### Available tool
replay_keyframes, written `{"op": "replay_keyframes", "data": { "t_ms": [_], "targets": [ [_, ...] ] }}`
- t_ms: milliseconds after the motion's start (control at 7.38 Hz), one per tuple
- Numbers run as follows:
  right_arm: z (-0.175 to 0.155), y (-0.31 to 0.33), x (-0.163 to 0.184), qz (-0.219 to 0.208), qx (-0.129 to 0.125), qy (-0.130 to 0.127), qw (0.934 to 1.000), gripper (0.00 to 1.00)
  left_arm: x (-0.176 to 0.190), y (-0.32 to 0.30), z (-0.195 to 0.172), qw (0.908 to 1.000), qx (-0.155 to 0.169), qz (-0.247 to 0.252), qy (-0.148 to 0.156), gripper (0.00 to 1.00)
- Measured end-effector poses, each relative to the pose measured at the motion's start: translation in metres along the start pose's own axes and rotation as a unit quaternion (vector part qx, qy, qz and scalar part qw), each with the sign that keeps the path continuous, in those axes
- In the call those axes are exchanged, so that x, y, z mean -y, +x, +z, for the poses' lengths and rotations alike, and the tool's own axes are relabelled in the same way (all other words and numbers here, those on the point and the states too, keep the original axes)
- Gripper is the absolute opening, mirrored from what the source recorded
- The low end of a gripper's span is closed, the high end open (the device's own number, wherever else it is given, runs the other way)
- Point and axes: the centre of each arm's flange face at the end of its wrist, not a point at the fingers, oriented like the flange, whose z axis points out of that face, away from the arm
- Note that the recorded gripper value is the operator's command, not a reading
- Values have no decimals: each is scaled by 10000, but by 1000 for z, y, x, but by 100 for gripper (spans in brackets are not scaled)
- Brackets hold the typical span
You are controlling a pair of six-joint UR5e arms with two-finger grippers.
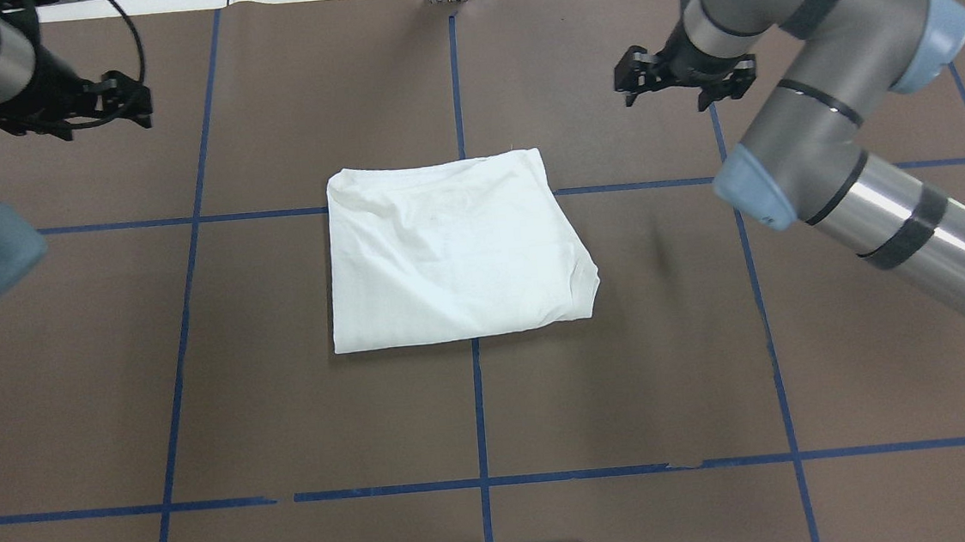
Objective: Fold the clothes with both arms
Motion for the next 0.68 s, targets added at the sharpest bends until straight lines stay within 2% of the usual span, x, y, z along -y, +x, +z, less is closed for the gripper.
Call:
{"op": "replay_keyframes", "data": {
  "t_ms": [136, 407, 678],
  "targets": [
    [-3, 75, 14, -526, -107, -146, 9985, 100, 0, -68, -12, 9991, 80, 419, -81, 100],
    [-20, 226, 19, -1345, -44, -478, 9898, 100, -13, -197, -31, 9916, 266, 1241, -253, 100],
    [-30, 330, -2, -1789, -127, -609, 9819, 100, -28, -259, -36, 9907, 355, 1287, -258, 100]
  ]
}}
